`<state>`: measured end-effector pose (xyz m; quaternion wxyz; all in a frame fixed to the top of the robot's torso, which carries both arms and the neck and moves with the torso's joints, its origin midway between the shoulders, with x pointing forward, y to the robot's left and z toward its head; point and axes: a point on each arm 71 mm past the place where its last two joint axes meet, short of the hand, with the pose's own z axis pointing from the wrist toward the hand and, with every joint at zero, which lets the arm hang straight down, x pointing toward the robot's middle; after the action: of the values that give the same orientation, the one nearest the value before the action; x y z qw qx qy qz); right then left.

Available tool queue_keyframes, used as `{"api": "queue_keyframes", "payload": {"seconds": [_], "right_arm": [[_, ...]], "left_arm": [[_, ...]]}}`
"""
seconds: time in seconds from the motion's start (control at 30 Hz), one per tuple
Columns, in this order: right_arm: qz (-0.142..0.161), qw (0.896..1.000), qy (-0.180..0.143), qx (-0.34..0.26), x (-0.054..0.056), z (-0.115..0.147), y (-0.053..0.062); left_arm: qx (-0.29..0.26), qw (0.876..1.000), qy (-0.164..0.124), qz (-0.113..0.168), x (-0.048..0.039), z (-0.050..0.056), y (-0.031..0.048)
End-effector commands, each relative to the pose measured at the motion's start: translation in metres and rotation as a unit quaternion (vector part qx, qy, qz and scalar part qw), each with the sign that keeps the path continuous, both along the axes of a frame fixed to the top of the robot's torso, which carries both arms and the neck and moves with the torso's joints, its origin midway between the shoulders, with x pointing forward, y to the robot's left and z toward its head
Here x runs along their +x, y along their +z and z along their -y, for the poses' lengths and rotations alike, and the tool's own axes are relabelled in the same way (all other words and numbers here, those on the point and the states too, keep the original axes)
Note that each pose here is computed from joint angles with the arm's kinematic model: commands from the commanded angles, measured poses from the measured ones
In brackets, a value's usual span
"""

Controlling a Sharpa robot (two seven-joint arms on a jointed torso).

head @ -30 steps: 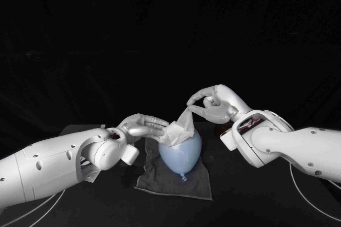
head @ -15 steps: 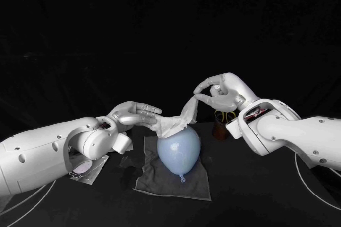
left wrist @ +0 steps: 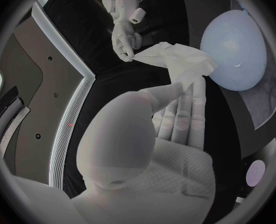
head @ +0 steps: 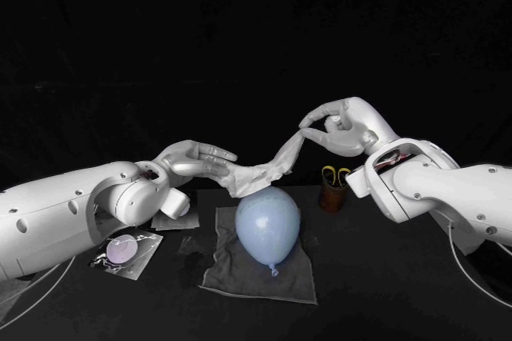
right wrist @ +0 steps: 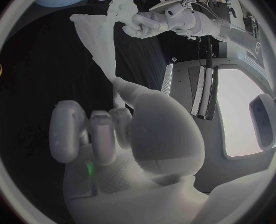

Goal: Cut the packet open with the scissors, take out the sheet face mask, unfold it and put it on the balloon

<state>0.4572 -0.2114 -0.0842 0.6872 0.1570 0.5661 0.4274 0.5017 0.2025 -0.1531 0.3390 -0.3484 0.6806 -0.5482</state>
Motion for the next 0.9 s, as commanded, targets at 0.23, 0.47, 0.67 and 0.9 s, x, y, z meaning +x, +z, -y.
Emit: {"api": "queue_keyframes", "payload": {"seconds": [0.23,0.47,0.67,0.9], "right_arm": [[0.006,1.000,-0.014,0.004,0.006,0.009,0.002],[0.001,1.000,-0.022,0.002,0.009,0.014,0.001],[-0.005,1.000,-0.024,0.003,0.013,0.013,-0.001],[-0.005,1.000,-0.016,0.006,0.014,0.006,-0.002]], "left_arm": [[0.007,1.000,0.009,-0.006,0.0051,-0.006,0.0007],[0.000,1.000,0.017,-0.013,0.0071,-0.008,0.0003],[-0.008,1.000,0.020,-0.020,0.0080,-0.006,-0.0002],[-0.011,0.999,0.018,-0.025,0.0107,-0.001,-0.0008]]}}
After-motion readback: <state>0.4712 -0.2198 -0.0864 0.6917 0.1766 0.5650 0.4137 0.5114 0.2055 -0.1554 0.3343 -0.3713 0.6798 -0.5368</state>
